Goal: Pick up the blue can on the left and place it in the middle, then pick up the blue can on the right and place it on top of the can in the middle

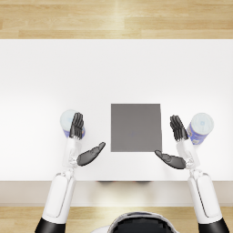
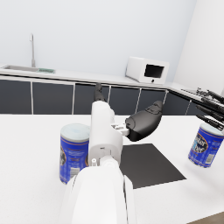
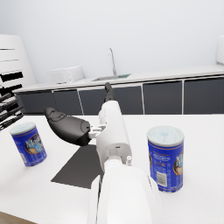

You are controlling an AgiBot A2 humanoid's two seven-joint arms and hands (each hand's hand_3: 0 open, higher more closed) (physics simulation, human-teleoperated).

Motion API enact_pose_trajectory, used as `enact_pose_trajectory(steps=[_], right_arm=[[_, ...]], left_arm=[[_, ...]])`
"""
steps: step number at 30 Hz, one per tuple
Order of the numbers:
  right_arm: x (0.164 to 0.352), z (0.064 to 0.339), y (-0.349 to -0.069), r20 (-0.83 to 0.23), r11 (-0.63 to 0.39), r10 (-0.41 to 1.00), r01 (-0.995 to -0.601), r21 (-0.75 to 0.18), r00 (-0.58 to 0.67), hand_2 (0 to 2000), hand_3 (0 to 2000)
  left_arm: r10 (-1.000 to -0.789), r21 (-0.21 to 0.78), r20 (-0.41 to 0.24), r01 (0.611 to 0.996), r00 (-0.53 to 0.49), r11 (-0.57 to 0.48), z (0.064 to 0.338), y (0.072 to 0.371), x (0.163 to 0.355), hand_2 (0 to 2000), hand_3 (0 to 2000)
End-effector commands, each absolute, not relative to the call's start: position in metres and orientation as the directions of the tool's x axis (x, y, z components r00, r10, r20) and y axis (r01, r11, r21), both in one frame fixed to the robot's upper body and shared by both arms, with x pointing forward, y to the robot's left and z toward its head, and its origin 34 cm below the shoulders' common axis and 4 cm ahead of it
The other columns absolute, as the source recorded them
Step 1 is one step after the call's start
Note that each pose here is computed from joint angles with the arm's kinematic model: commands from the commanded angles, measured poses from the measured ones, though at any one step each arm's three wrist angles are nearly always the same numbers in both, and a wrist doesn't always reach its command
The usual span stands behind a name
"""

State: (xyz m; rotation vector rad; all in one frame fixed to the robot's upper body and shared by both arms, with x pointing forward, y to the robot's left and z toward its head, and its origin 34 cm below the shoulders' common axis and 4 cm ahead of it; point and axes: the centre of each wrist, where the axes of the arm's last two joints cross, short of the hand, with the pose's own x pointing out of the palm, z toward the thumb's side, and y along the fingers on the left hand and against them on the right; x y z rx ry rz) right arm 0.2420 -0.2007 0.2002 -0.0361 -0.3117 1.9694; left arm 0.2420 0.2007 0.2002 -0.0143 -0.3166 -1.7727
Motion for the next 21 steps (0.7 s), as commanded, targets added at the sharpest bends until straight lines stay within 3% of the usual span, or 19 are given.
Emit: enact_pose_trajectory(steps=[1,3,7,10,13,17,21], right_arm=[[0.242,0.200,-0.201,0.117,-0.376,0.904,-0.896,-0.234,-0.410,0,0],[0.243,0.194,-0.195,0.121,-0.397,0.896,-0.893,-0.210,-0.427,0,0],[0.247,0.212,-0.207,0.158,-0.248,0.935,-0.905,-0.346,-0.317,0,0],[0.248,0.221,-0.221,0.097,-0.164,0.971,-0.904,-0.394,-0.218,0,0],[0.248,0.227,-0.238,-0.006,-0.087,0.996,-0.900,-0.428,-0.093,0,0],[0.247,0.227,-0.256,-0.143,-0.009,0.988,-0.897,-0.441,0.061,0,0],[0.247,0.217,-0.271,-0.200,0.051,0.969,-0.911,-0.408,0.144,0,0]], left_arm=[[-0.957,0.205,0.181,0.960,-0.228,-0.190,0.200,0.201,0.242,0,0],[-0.953,0.181,0.180,0.960,-0.244,-0.212,0.194,0.195,0.243,0,0],[-0.953,0.351,0.182,0.922,-0.240,-0.165,0.216,0.215,0.251,0,0],[-0.986,0.414,0.074,0.904,-0.147,-0.104,0.228,0.230,0.256,0,0],[-0.999,0.427,-0.029,0.903,-0.038,-0.046,0.228,0.245,0.260,0,0],[-0.982,0.408,-0.173,0.913,0.072,-0.005,0.221,0.255,0.265,0,0],[-0.965,0.350,-0.237,0.936,0.116,0.027,0.205,0.262,0.274,0,0]])
